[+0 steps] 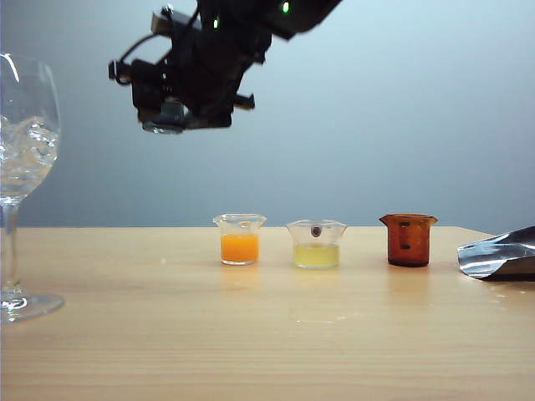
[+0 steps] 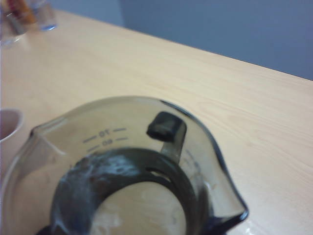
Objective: Pick up the first measuring cup from the left, pour the coconut rum inside into the goblet, and finally put the measuring cup back in its original place.
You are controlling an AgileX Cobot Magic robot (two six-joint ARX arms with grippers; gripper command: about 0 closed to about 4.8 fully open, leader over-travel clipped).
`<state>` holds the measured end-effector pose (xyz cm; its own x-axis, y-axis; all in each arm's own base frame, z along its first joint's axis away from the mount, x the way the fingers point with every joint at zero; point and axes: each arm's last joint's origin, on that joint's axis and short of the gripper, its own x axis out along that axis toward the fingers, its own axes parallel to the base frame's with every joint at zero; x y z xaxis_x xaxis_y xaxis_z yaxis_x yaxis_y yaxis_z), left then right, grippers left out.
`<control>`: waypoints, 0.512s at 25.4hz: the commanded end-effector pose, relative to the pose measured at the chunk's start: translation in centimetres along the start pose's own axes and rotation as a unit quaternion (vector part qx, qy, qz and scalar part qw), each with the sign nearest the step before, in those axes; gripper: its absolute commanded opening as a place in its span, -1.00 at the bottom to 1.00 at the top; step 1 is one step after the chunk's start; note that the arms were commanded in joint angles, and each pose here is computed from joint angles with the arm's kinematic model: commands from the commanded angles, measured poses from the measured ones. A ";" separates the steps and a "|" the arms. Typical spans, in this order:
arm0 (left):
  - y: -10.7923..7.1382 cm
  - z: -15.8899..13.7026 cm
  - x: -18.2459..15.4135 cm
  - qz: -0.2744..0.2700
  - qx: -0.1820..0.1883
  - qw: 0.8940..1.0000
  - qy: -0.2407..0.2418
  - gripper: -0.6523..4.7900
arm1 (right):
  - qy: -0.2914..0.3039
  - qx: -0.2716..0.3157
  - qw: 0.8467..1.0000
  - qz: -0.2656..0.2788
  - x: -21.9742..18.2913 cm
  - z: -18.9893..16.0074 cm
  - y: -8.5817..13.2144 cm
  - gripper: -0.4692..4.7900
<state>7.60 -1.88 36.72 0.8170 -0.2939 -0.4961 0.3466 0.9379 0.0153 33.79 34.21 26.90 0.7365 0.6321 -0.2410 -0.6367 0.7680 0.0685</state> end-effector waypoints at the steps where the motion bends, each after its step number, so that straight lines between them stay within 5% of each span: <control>1: -0.1 0.3 -0.5 -0.005 -0.025 1.000 -0.011 -0.78 | 0.002 -0.020 0.999 0.033 -1.5 1.7 0.6 0.05; 6: -0.2 -0.2 -0.5 -0.017 -0.037 0.999 0.013 -0.78 | 0.003 -0.021 0.996 0.092 -3.5 2.9 0.9 0.04; 13: -0.2 -0.2 -0.5 -0.017 -0.037 0.999 0.015 -0.78 | 0.016 -0.050 0.993 0.107 -6.6 1.8 0.6 -0.01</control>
<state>7.02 -1.85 36.62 0.7864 -0.3140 -0.5319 0.3335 0.9407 -0.0622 29.39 31.01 29.81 0.5874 0.7552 -0.2908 -0.7773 0.6265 0.0570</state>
